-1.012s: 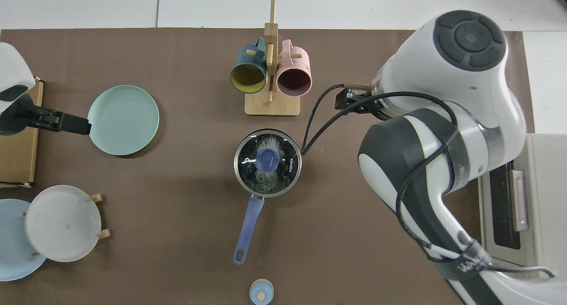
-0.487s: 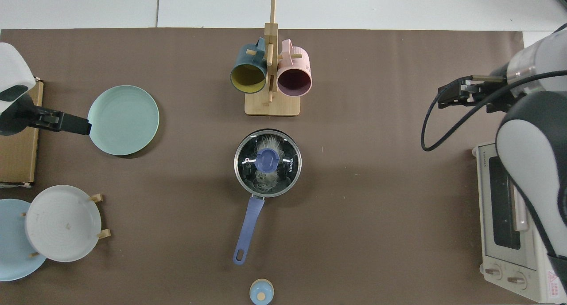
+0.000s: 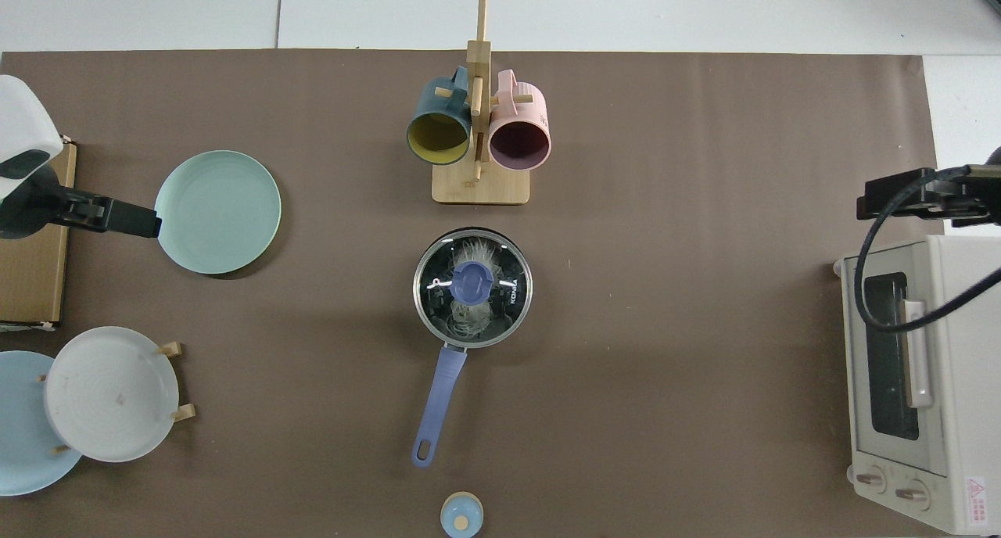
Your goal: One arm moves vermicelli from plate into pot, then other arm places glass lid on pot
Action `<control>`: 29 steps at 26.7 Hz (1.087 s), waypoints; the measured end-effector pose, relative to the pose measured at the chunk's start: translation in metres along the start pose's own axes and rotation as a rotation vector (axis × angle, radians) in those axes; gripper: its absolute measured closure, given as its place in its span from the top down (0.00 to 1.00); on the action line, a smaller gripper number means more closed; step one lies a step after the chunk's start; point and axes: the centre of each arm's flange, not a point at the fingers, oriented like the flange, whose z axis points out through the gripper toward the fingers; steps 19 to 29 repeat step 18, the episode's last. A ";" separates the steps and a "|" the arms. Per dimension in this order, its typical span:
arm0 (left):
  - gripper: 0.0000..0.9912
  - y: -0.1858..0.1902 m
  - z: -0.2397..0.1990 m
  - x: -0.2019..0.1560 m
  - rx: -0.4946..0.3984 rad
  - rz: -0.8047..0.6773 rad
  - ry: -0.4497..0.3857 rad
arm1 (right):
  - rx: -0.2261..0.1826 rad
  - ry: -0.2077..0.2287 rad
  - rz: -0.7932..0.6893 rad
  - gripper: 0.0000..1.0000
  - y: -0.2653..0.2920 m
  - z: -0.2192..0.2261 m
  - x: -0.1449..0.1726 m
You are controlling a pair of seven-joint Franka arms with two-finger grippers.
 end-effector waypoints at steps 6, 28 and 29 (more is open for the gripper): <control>1.00 0.000 0.000 0.000 0.000 0.001 0.000 | -0.003 -0.006 -0.024 1.00 0.028 -0.001 -0.001; 1.00 0.000 0.000 0.000 0.000 0.001 0.000 | -0.005 -0.016 -0.007 1.00 0.042 0.004 -0.001; 1.00 0.000 0.000 0.000 0.000 0.001 0.000 | -0.005 -0.016 -0.007 1.00 0.042 0.004 -0.001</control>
